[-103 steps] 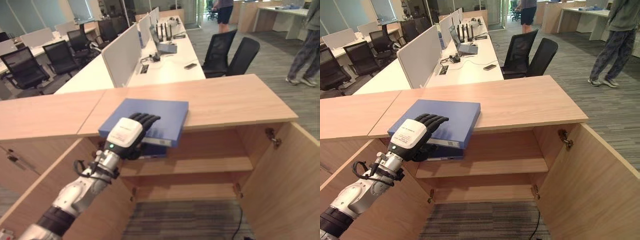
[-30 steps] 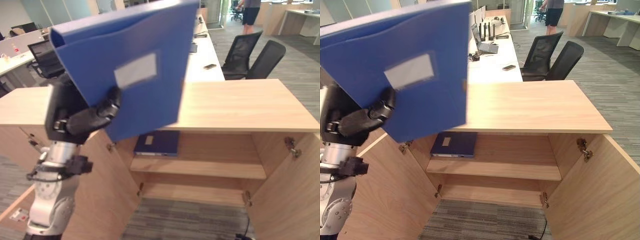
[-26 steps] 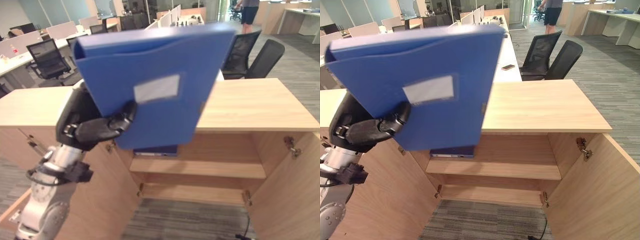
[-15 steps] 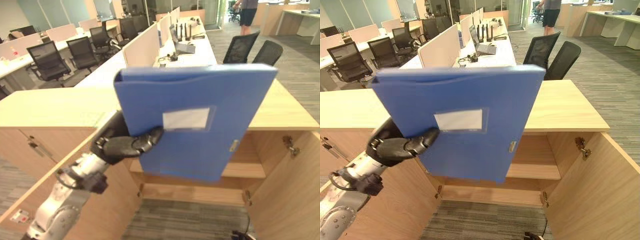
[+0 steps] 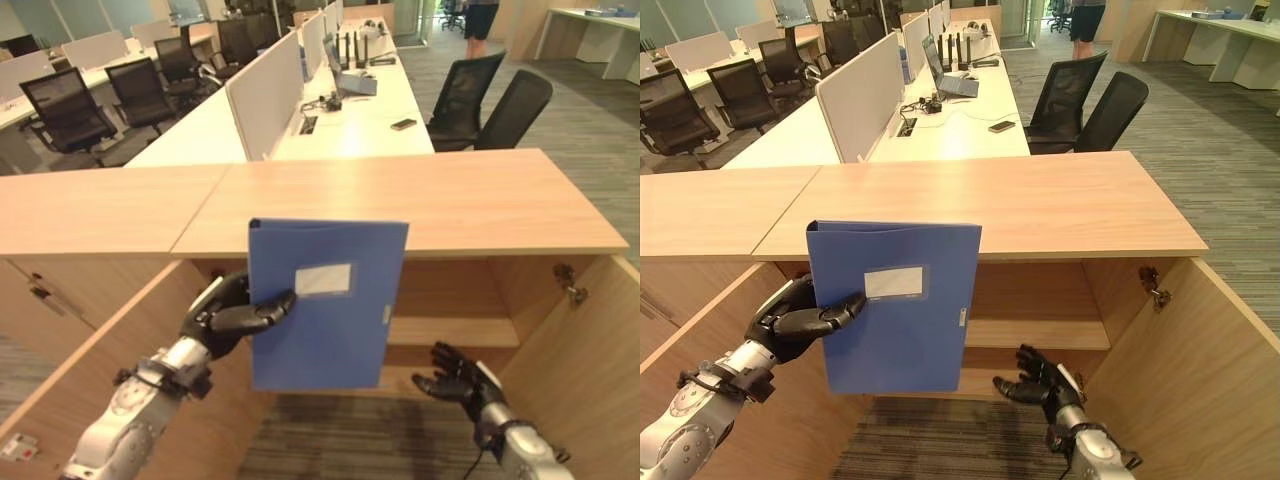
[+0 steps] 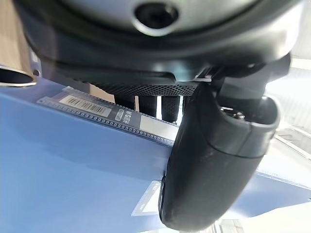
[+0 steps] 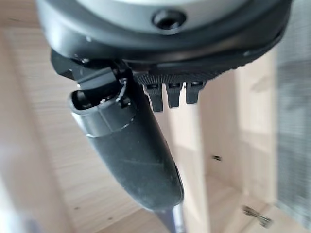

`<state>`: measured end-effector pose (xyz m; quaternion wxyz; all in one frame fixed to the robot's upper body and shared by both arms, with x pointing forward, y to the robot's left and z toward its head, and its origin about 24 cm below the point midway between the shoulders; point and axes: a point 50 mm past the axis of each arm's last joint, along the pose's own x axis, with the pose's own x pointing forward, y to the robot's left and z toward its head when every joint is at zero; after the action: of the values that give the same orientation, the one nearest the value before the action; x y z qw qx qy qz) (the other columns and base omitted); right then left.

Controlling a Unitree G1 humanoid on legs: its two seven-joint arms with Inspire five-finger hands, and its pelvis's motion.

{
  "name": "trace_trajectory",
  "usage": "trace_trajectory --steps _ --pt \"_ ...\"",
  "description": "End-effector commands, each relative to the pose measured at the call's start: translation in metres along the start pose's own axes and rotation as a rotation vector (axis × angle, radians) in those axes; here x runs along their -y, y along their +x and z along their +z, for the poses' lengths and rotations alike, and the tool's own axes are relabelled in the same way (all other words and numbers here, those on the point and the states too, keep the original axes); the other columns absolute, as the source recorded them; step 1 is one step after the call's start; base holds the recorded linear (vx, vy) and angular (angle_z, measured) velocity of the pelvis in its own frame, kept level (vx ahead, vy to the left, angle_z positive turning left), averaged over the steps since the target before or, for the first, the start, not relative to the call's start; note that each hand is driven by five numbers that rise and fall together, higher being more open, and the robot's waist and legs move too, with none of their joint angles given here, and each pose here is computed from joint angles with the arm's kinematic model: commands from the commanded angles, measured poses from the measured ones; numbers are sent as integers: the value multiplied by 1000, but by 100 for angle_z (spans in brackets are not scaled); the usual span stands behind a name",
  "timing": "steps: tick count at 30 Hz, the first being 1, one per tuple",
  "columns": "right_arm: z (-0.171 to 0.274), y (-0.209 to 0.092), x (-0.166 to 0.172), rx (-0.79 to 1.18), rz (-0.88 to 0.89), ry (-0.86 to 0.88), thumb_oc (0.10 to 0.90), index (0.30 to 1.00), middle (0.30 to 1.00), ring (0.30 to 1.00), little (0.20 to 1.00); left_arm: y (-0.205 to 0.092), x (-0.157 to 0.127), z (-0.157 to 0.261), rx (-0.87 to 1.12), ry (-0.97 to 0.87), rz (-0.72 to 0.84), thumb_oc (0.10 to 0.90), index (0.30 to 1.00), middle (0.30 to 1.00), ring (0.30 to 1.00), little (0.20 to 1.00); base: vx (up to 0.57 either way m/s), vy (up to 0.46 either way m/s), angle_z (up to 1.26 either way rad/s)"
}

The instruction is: Put the empty folder in the office cabinet

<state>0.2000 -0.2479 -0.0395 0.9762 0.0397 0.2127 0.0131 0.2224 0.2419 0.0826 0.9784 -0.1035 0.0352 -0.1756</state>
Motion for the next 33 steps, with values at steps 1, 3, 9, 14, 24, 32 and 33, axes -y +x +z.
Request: trace_trajectory --steps 1,3,9,14,24,32,33 --pt "52 7 8 201 58 -4 800 900 900 900 900 16 3 75 337 158 -80 400 300 300 300 300 0 0 0" --pt "63 4 9 232 92 -10 800 900 900 900 900 16 0 77 336 173 -75 400 300 300 300 300 0 0 0" --pt "74 3 -14 258 284 117 800 900 900 900 900 18 -2 79 328 199 -82 400 300 300 300 300 0 0 0" --pt "85 -1 -40 263 489 180 800 900 900 900 900 22 1 77 313 200 -122 400 300 300 300 300 0 0 0" --pt "96 -3 -111 263 843 309 800 900 900 900 900 42 30 80 346 171 -268 400 300 300 300 300 0 0 0" --pt "117 -9 -139 365 958 390 800 900 900 900 900 45 43 72 332 119 -329 400 300 300 300 300 0 0 0" --pt "119 -10 -141 378 961 398 800 900 900 900 900 45 44 71 332 111 -335 400 300 300 300 300 0 0 0"
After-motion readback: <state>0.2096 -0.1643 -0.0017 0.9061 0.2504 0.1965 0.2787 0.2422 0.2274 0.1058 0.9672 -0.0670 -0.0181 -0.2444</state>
